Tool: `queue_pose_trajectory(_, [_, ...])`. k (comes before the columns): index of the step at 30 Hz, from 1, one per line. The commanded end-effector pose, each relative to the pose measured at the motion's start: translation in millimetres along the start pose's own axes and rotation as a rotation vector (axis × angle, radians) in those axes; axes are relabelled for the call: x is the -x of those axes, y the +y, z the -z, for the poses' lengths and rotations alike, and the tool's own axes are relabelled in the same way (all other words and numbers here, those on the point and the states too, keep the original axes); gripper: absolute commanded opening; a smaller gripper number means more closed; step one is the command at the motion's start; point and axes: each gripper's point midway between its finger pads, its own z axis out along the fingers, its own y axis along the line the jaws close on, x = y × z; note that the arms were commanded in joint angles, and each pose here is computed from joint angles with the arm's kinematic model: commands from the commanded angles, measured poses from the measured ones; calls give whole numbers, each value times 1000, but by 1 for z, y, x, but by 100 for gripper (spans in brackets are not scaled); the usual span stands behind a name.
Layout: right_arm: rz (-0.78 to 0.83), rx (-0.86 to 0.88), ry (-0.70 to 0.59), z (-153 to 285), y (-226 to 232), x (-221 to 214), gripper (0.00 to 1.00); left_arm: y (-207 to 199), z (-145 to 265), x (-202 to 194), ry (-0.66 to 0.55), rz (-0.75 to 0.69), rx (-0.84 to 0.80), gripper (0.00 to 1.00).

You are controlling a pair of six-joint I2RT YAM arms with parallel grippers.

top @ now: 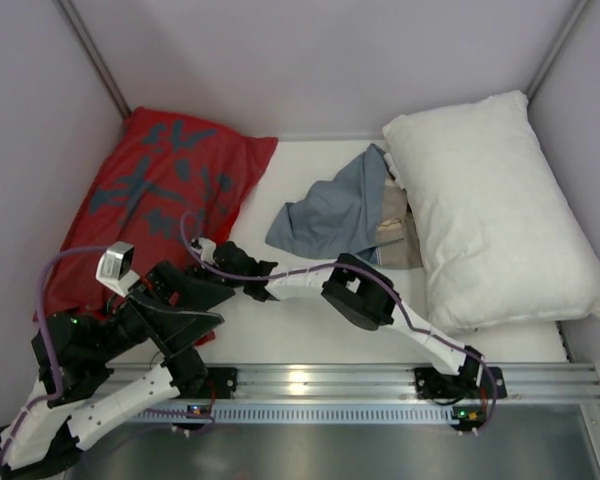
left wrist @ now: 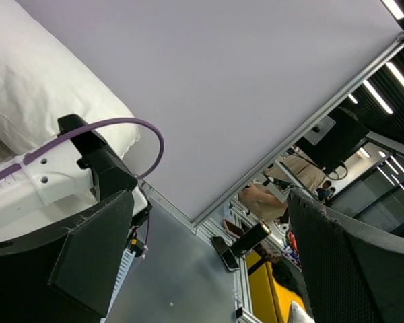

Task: Remove the pillowcase from the pillow

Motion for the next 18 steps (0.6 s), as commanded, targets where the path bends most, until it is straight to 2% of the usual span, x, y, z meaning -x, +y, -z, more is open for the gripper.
queue_pose_trajectory(1, [13, 3, 6, -16, 10, -7, 43, -10, 3, 4, -19, 12, -43, 99])
queue_pose_trajectory(3, [-35, -41, -25, -11, -3, -3, 3, -14, 3, 7, -24, 11, -49, 99])
queue_pose_trajectory(4, [-63, -40, -39, -7, -4, 0, 0, -14, 1, 6, -19, 12, -47, 99])
queue_pose_trajectory(5, [-86, -56, -56, 12, -11, 2, 0, -14, 1, 7, -19, 9, -46, 99])
queue_pose_trajectory(7, [-76, -25, -179, 40, -4, 31, 0, -15, 1, 8, -23, 4, -46, 99])
queue_pose_trajectory(8, [-87, -48, -224, 76, -5, 44, 0, -12, -2, 8, -21, 4, -34, 99])
queue_pose_trajectory(10, [-79, -45, -310, 116, -4, 70, 0, -6, -4, 5, -15, 6, -18, 99])
queue_pose_trajectory(11, [-86, -67, -367, 157, -11, 91, 0, 0, -9, 3, -9, 6, 2, 99])
queue_pose_trajectory(13, [-88, -66, -413, 199, -14, 110, 0, 14, -18, -3, 13, 7, 43, 99])
queue_pose_trajectory(14, [-72, -87, -468, 240, -18, 127, 0, 19, -21, -5, 21, 0, 58, 99])
queue_pose_trajectory(16, [-33, -118, -525, 286, -9, 146, 0, 36, -31, -12, 49, -3, 114, 99])
queue_pose_trajectory(18, [-28, -201, -572, 330, -26, 157, 0, 52, -36, -14, 56, -26, 172, 99])
